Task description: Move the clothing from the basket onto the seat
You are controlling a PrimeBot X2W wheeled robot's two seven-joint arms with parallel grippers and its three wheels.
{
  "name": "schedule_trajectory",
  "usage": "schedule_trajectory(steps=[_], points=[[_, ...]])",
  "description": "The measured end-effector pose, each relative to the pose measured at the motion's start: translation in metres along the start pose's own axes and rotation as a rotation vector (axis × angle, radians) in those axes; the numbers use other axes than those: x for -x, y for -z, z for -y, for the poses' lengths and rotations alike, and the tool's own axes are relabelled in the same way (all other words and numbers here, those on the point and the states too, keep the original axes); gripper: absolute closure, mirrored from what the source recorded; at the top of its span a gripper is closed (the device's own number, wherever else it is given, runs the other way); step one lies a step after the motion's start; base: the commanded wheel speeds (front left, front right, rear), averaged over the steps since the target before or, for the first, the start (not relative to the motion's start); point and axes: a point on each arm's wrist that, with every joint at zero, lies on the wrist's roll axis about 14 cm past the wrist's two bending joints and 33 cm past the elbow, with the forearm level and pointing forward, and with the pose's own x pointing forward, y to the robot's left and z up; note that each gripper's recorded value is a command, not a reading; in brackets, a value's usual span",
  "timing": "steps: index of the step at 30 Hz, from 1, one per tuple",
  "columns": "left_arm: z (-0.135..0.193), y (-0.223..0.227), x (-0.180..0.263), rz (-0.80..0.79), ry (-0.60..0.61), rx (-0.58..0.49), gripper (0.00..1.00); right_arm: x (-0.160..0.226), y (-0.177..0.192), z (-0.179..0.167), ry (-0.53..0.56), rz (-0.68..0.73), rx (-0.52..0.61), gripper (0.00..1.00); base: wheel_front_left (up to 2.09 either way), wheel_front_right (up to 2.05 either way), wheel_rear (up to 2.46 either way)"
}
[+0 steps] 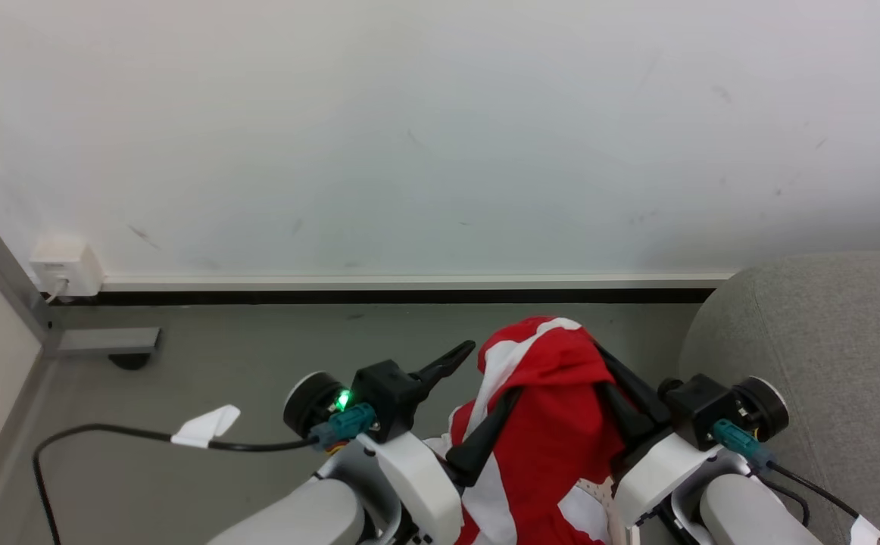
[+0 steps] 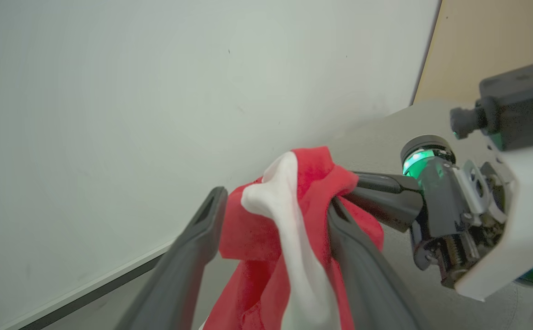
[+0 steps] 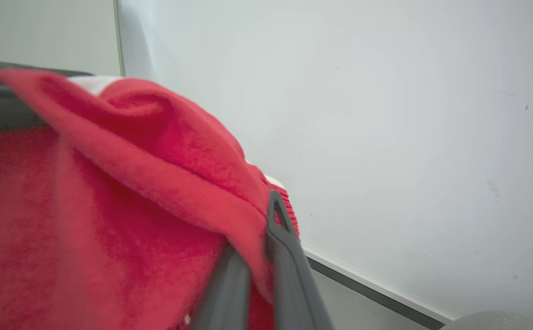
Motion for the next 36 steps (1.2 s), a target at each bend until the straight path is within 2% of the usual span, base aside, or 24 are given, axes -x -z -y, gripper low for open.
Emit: schedule_trajectory(steps=[17, 26, 36], points=[[0.022, 0.057, -0.010, -0.082, 0.075, 0.078, 0.00, 0.033, -0.006, 0.069, 0.202, 0.023, 0.032, 1.00, 0.00, 0.00, 0.00], [0.041, 0.066, -0.027, -0.087, 0.143, 0.115, 0.00, 0.062, -0.010, 0.108, 0.323, 0.030, 0.059, 1.00, 0.00, 0.00, 0.00], [0.062, 0.076, -0.053, -0.082, 0.242, 0.171, 0.00, 0.097, 0.002, 0.152, 0.479, -0.003, 0.073, 1.00, 0.00, 0.00, 0.00]])
